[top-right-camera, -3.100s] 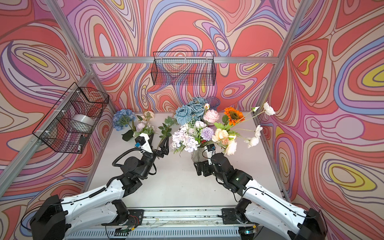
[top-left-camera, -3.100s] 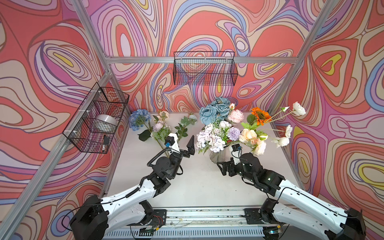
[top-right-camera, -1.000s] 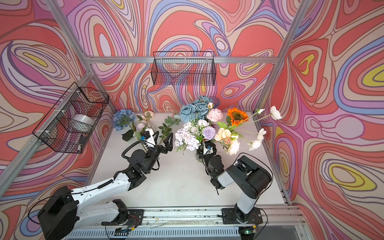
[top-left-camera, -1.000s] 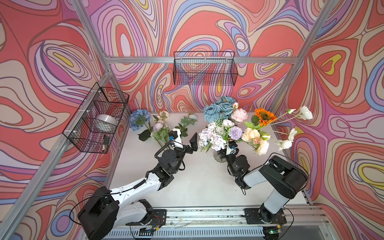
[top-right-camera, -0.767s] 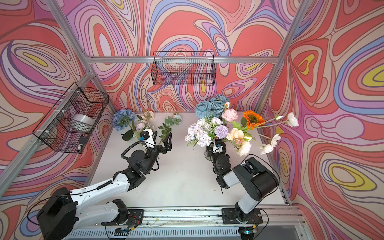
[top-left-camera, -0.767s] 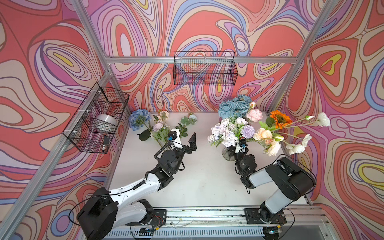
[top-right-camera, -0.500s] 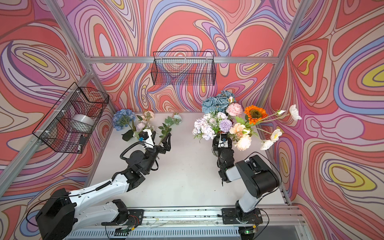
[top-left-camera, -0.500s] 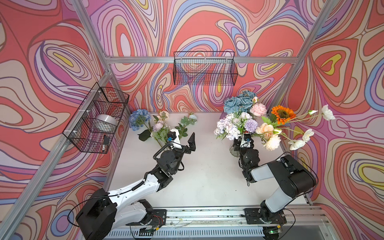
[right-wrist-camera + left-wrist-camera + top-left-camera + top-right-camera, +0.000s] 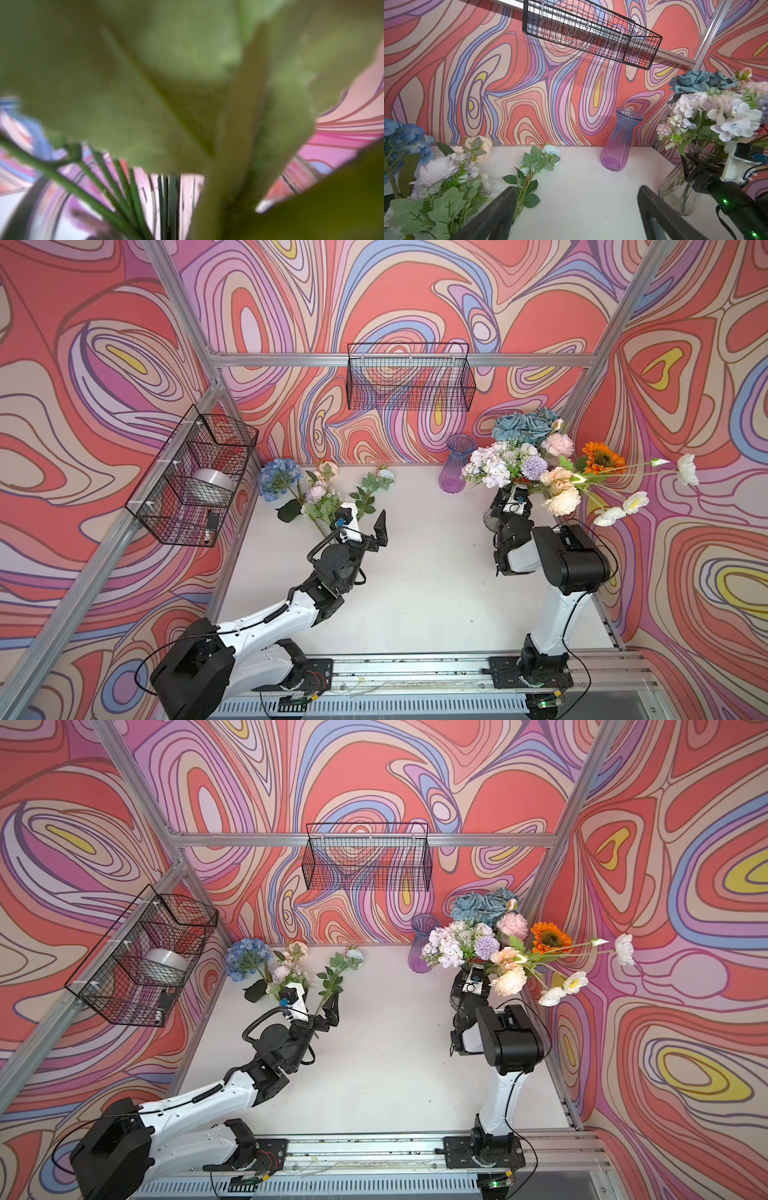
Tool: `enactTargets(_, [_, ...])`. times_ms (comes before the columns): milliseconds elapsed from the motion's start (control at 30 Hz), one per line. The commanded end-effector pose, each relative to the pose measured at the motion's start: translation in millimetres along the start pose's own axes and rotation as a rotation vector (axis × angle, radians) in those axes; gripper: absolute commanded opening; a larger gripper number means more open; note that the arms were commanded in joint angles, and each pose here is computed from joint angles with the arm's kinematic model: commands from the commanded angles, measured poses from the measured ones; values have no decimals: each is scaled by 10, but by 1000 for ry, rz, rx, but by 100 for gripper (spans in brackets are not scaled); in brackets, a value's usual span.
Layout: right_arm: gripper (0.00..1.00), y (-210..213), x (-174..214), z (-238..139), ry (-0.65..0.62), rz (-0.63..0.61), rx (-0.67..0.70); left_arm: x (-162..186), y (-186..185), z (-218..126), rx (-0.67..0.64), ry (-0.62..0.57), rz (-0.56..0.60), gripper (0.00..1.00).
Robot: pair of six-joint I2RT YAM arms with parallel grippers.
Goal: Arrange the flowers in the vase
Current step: 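Grip the clear flower-filled vase with the right gripper and slide it farther away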
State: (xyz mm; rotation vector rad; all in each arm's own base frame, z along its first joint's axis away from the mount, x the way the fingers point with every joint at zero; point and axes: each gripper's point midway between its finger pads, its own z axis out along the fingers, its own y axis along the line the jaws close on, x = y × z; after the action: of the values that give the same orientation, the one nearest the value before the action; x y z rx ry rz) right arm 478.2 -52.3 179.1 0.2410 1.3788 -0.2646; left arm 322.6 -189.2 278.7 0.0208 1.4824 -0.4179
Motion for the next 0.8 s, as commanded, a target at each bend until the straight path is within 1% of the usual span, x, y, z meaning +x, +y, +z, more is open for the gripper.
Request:
enactTargets(0, [57,-76,150,140,20,50,-6,-27,49,4,-19,-18,10,94])
enactTargets(133, [69,12,232,315,48,28,-29,-23,57,-3,-21,-17,12,93])
enactTargets(200, [85,57,274,355,74,28,-45,-35,64,-12,-23,-20,11,94])
enactTargets(267, [95,65,262,350,83,38,-50,-44,71,-21,-24,-22,10,94])
enactTargets(300, [98,62,255,333,86,43,-51,-53,67,-25,-23,-25,8,94])
enactTargets(500, [98,4,131,172,99,60,-48,-57,69,-34,-19,-27,4,94])
enactTargets(767, [98,61,-137,-197,209,118,-67,-15,104,-18,-30,-20,-12,94])
